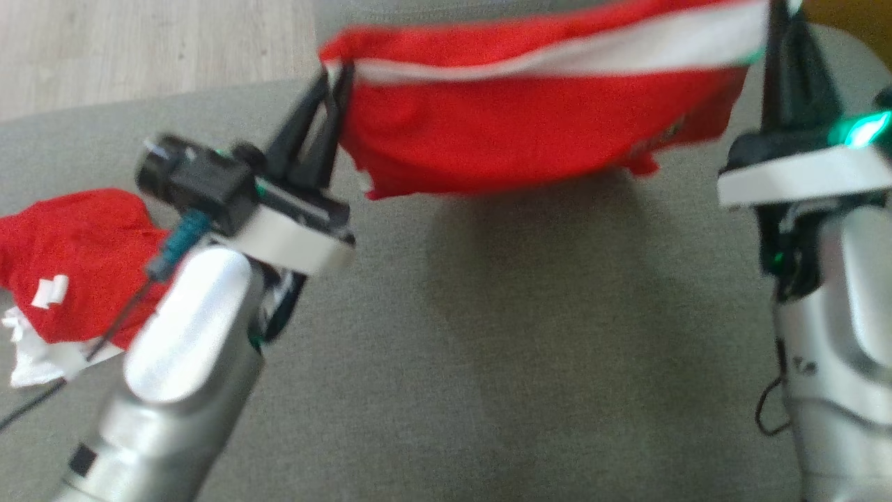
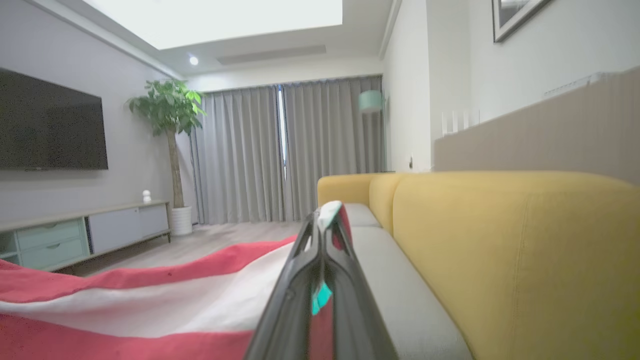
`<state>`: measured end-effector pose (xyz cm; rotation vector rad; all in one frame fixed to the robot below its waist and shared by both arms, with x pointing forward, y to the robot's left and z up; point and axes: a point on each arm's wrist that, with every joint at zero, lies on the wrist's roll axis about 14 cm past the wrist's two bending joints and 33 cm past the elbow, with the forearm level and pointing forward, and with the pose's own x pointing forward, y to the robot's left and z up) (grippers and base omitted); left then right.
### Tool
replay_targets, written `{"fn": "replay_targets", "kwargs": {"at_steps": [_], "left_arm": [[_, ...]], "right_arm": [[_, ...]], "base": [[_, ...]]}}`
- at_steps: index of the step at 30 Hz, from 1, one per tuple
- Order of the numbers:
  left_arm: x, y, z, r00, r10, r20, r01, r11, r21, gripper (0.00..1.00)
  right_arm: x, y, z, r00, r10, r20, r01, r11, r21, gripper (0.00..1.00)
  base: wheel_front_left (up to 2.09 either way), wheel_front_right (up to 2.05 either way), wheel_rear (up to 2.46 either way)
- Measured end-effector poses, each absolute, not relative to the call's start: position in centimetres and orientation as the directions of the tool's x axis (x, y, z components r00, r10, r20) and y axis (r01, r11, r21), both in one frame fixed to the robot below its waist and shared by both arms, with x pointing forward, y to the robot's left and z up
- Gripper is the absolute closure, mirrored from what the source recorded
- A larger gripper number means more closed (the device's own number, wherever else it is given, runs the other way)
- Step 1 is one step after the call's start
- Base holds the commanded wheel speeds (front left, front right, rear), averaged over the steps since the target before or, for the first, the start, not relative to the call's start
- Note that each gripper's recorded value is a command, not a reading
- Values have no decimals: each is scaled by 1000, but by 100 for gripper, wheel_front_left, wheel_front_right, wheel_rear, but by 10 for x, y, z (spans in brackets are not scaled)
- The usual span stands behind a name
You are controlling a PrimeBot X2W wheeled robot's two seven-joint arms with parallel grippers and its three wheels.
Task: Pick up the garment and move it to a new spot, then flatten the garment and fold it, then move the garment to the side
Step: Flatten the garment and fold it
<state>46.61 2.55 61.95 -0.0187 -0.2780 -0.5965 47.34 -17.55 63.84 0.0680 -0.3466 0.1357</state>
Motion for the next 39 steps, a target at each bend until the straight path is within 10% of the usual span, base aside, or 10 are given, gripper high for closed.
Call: {"fn": "replay_targets", "kwargs": {"at_steps": [11, 27, 39], "left_arm": [[432, 49, 732, 708, -462, 534, 463, 875, 143, 100], [378, 54, 723, 732, -461, 501, 488, 869, 86, 100], [479, 48, 708, 758, -520, 392, 537, 840, 77, 100]], "right_arm": [[440, -173, 725, 860, 152, 488, -151, 988, -40, 100], [387, -171, 695, 908, 142, 393, -161, 987, 15, 100], [477, -184, 696, 930, 150, 336, -133, 988, -74, 100]], "base": [[0, 0, 0], [0, 0, 0], [0, 0, 0]]}}
